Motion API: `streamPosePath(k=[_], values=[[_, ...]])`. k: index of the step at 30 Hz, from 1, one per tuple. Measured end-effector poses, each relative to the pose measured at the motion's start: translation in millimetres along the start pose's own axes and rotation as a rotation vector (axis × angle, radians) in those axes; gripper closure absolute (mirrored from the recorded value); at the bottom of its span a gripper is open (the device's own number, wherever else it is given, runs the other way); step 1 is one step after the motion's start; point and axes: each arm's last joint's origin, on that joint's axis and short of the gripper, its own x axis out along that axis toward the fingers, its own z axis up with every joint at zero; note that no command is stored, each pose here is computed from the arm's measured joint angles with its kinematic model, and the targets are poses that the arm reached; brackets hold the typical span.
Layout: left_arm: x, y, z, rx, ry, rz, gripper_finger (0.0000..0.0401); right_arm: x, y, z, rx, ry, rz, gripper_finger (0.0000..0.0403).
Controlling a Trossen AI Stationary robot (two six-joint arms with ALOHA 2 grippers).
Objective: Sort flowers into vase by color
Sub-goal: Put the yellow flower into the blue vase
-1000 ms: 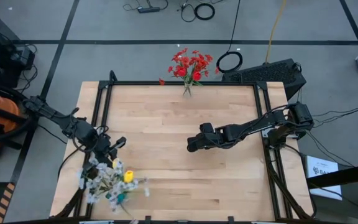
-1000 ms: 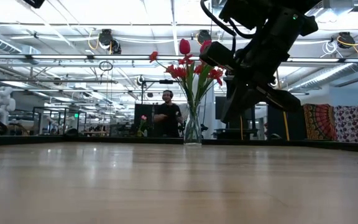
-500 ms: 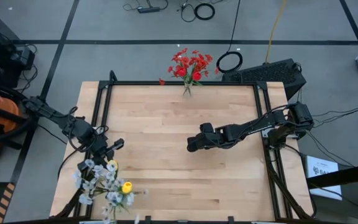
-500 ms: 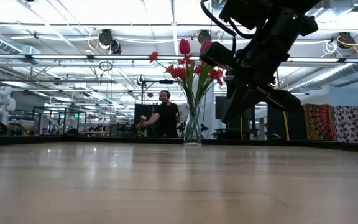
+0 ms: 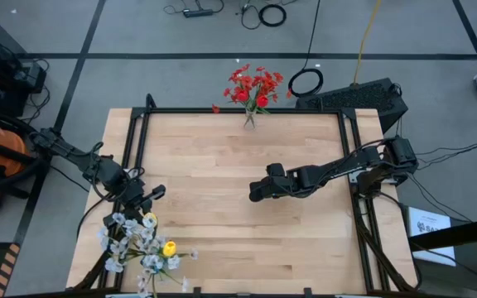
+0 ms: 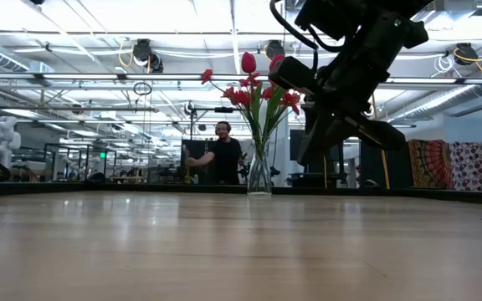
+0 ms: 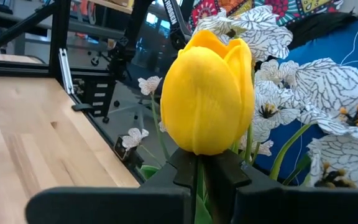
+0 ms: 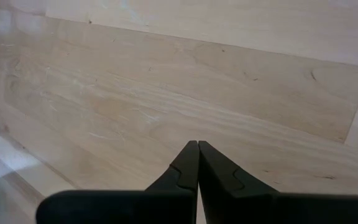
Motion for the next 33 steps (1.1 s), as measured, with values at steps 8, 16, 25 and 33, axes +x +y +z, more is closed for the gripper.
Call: streamPosePath(k=[8, 16, 25, 33], values=[[-0.1, 1.0, -3.1, -0.017, 0.03, 0.01, 0.0376, 0.7, -0.4, 3.1, 0.008, -0.005, -0.003, 0.0403], [0.0, 1.0, -2.9, -0.016, 0.028, 0.01, 0.0376, 0.8, -0.5, 3.3, 0.009, -0.005, -0.003, 0.0403], [-0.1, 2.5, -2.3, -0.016, 0.01, 0.061, 0.0371, 0.8, -0.5, 3.3, 0.009, -0.004, -0.003, 0.0403], [-0.1, 1.8, -2.5, -0.04, 0.016, 0.04, 0.0293, 0.8, -0.5, 3.3, 0.027, -0.005, -0.003, 0.0403]])
